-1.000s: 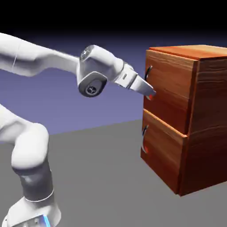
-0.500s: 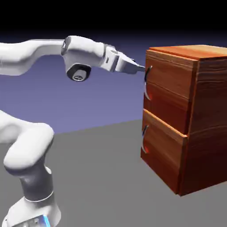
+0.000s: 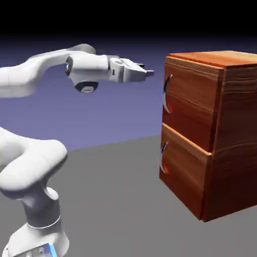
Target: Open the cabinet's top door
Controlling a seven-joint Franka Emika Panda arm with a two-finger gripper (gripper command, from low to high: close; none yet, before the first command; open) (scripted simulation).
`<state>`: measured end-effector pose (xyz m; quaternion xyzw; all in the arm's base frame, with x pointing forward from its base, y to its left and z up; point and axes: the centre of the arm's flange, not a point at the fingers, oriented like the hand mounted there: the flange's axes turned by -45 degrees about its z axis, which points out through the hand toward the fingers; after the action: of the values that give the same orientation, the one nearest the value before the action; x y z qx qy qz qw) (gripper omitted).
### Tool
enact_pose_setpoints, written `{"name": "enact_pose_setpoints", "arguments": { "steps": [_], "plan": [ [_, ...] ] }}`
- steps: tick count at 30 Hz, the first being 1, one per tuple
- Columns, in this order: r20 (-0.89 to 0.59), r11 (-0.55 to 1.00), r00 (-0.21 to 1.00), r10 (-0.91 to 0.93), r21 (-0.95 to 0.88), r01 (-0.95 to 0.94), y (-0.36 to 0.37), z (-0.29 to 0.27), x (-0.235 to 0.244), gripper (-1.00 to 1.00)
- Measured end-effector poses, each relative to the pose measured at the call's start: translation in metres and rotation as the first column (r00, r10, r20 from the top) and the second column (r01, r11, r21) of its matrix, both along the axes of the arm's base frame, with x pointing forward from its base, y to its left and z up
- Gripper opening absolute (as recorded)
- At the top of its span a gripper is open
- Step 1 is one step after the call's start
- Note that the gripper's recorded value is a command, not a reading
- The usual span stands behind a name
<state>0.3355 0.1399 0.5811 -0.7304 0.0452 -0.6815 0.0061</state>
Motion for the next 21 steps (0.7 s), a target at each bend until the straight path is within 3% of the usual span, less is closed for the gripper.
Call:
{"name": "enact_pose_setpoints", "arguments": {
  "steps": [14, 20, 21],
  "plan": [
    [0.066, 0.997, 0.998, 0.000, -0.073, 0.005, 0.036, -0.111, 0.059, 0.00],
    [0.067, 0.997, 0.998, -0.001, -0.074, 0.006, 0.034, -0.115, 0.104, 0.00],
    [0.067, 0.997, 0.998, -0.001, -0.074, 0.006, 0.033, -0.115, 0.111, -1.00]
  ]
}}
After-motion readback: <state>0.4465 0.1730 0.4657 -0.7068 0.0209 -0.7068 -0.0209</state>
